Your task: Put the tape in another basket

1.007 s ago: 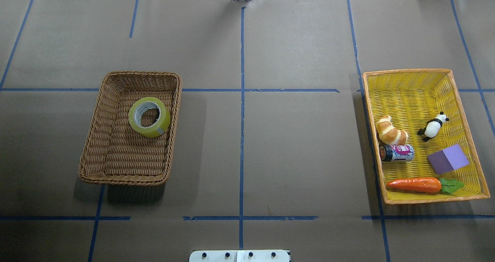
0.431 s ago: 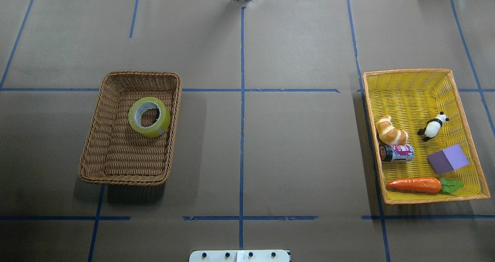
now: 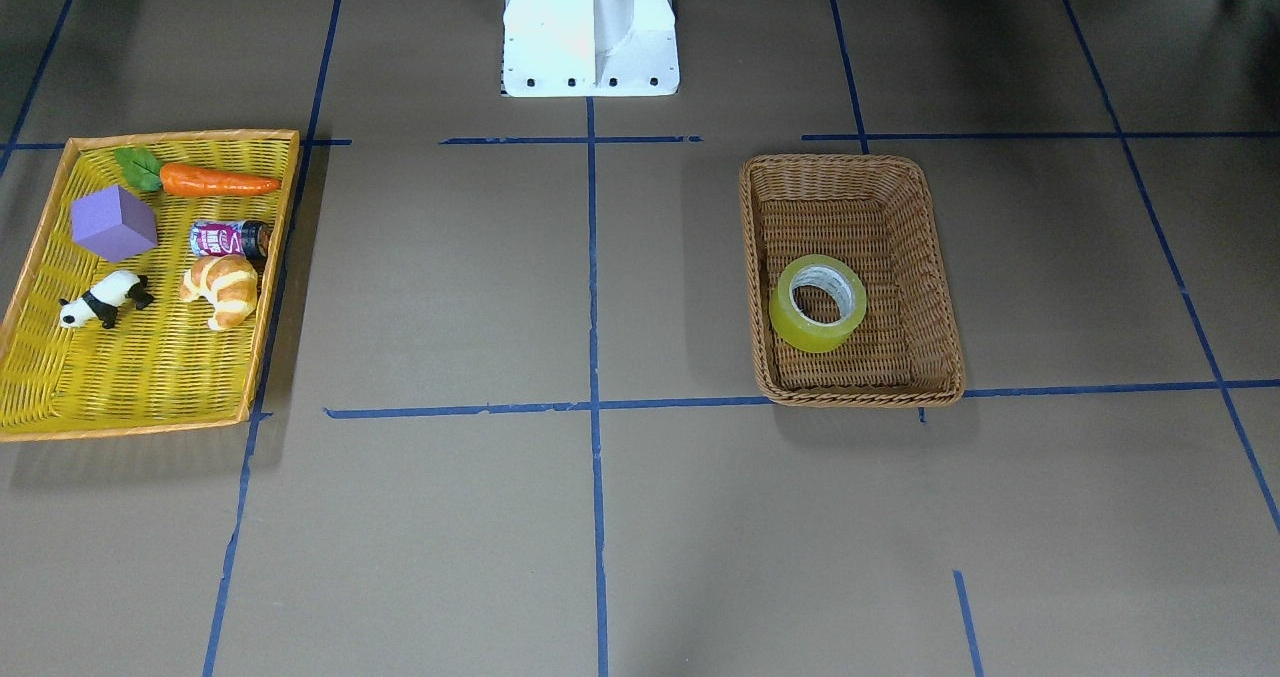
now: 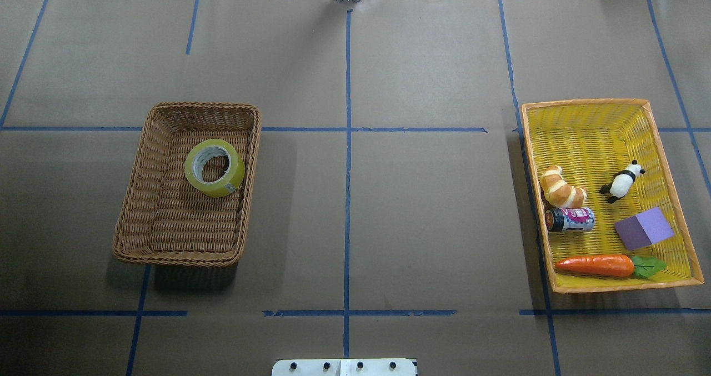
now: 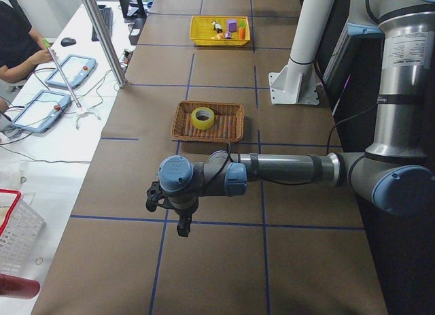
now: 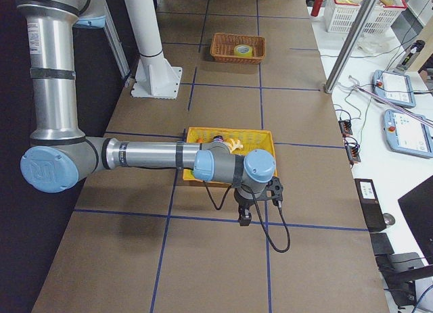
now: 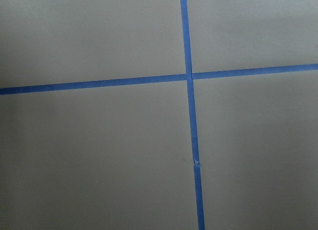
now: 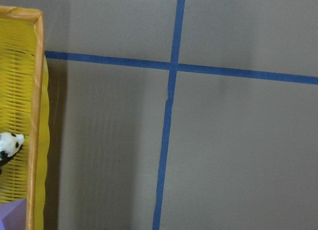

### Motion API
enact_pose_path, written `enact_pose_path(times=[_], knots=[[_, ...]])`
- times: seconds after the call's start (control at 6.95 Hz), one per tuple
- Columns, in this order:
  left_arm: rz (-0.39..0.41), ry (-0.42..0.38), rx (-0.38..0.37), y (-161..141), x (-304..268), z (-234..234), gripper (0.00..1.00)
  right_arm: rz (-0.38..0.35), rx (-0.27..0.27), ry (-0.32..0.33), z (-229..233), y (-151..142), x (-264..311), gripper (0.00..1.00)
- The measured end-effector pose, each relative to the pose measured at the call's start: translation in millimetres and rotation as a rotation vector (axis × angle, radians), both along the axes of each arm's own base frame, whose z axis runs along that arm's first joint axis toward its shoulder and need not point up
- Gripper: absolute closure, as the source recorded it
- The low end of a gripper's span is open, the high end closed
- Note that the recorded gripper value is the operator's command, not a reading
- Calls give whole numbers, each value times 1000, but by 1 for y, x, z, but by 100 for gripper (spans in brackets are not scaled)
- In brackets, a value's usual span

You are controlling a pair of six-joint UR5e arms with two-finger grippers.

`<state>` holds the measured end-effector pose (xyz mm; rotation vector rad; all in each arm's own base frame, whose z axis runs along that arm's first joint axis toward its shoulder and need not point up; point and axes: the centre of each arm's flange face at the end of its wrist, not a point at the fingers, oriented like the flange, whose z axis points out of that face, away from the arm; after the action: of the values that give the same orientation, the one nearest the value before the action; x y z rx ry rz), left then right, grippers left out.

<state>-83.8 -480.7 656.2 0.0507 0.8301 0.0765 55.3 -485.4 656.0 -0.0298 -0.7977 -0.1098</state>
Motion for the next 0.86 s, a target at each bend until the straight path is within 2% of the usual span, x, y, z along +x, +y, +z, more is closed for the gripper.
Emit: enact_pose_path(times=[0.86], knots=[[0,0,4,-1,0,-2,0,60,21,0,-11,-2,28,0]])
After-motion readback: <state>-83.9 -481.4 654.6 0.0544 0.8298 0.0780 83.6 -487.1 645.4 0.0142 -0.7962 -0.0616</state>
